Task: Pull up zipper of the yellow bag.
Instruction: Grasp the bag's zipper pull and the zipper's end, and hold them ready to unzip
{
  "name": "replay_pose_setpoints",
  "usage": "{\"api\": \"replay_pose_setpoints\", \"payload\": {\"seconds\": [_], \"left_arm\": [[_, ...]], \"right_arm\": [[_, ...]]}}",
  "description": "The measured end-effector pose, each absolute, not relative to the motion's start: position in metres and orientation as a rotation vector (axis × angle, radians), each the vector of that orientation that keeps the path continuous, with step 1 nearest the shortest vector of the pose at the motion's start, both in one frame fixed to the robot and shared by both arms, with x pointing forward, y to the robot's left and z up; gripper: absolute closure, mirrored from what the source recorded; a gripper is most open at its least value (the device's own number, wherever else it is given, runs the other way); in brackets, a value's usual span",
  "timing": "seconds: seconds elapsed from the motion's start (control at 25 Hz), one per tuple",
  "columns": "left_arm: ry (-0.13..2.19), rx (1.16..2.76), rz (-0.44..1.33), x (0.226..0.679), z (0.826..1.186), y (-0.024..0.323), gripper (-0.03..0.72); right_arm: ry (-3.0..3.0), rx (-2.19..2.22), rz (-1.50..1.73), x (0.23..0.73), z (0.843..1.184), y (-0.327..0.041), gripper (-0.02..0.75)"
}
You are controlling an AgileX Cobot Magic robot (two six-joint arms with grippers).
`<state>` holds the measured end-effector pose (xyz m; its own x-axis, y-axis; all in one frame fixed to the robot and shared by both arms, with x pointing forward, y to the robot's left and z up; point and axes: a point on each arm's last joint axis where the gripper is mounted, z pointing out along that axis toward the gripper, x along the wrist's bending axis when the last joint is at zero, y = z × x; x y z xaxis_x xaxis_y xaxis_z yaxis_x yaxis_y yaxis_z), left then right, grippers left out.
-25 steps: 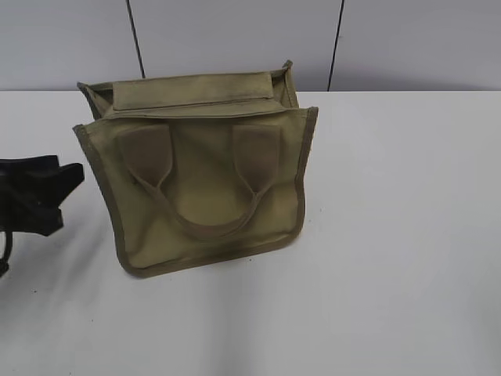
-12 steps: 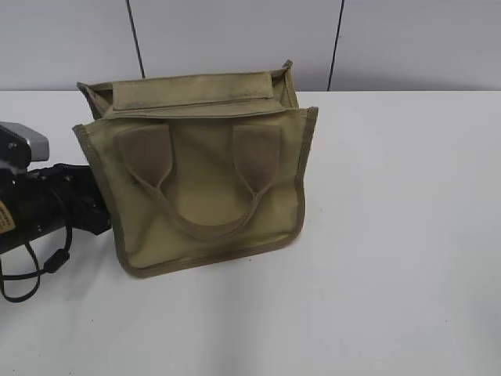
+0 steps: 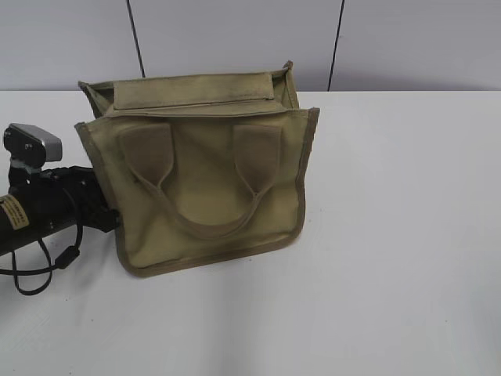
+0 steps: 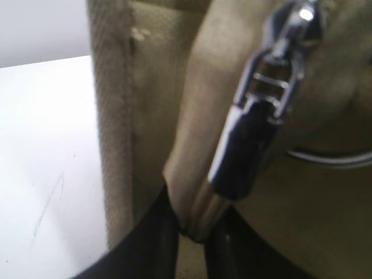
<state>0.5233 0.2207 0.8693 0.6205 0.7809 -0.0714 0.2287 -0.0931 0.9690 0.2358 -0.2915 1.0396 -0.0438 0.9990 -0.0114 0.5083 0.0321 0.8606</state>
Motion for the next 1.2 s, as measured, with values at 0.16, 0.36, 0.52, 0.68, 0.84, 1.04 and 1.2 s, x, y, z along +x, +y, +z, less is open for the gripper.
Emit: {"api": "replay_pose_setpoints", "payload": {"seconds": [0.16,0.36,0.52,0.68,0.84,1.04,1.2], "left_arm": [[0.847,1.639,0.571,0.524,0.869,0.221,0.676],[0.856,1.642,0.568,0.514,0.873,0.222,0.683],[0.832,1.613,0.619,0.510,0.895,0.224,0.683],[0.853,1.662,0.686,0.507,0.921,0.229,0.683],[0.913,1.695,0.786,0.501,0.949,0.238,0.683],[0.943,1.702,0.874,0.496,0.977,0.245,0.683],[0.952,1.706,0.918,0.505,0.997,0.247,0.683]], "right_arm": [[1.634,1.553,0.920,0.236,1.040,-0.291,0.160],[1.634,1.553,0.920,0.236,1.040,-0.291,0.160],[1.634,1.553,0.920,0.236,1.040,-0.291,0.160],[1.634,1.553,0.920,0.236,1.040,-0.291,0.160],[1.634,1.554,0.921,0.236,1.040,-0.291,0.160],[1.646,1.549,0.939,0.236,1.040,-0.290,0.160],[1.623,1.567,1.009,0.235,1.044,-0.290,0.160]]}}
